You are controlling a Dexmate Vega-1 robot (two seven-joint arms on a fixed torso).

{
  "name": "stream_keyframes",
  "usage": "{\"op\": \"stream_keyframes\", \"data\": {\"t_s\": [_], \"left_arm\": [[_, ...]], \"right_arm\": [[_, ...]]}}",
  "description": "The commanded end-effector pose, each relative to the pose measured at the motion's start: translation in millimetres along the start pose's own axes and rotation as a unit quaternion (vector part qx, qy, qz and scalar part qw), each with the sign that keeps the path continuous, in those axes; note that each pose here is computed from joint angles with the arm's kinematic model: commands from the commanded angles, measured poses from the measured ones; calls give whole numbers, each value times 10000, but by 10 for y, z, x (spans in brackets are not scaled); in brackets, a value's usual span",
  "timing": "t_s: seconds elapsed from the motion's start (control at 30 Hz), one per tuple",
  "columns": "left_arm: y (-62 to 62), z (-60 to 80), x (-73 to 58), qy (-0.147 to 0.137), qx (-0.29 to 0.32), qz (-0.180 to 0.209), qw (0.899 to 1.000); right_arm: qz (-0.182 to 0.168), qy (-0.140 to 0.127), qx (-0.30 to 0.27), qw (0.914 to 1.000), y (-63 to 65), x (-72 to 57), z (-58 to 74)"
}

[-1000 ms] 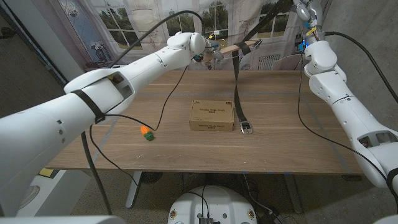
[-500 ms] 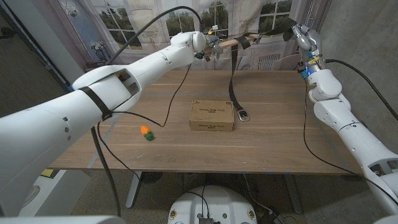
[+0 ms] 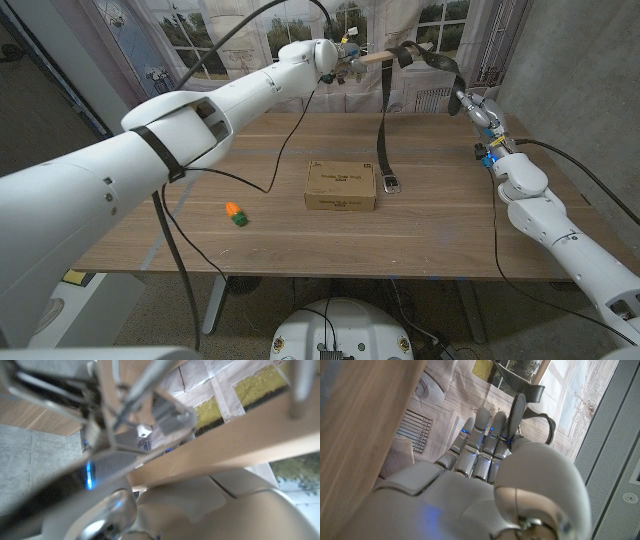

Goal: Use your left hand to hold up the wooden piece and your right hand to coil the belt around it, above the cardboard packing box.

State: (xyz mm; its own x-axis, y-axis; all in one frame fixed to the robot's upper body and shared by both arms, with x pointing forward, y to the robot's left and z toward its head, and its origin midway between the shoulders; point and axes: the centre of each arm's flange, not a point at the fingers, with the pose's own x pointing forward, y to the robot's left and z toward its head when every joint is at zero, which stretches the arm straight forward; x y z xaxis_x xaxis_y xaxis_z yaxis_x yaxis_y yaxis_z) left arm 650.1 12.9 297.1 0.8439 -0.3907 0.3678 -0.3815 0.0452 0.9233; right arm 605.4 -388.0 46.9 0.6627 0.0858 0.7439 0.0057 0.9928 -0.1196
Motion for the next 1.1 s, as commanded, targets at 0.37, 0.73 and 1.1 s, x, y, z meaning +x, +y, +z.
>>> {"op": "stream_keyframes", "data": {"t_s": [0.37, 0.73, 1.1], "left_arm": [[83, 525, -334, -656, 1423, 1705, 9728], [49, 505, -436, -869, 836, 2262, 9666], [94, 453, -509, -1669, 320, 1831, 9683]], "right_arm": [[809, 818, -335, 9928, 275, -338, -456], [1698, 1385, -1316, 9668, 600, -175, -612], [1752, 1578, -1869, 9537, 649, 225, -712]]}}
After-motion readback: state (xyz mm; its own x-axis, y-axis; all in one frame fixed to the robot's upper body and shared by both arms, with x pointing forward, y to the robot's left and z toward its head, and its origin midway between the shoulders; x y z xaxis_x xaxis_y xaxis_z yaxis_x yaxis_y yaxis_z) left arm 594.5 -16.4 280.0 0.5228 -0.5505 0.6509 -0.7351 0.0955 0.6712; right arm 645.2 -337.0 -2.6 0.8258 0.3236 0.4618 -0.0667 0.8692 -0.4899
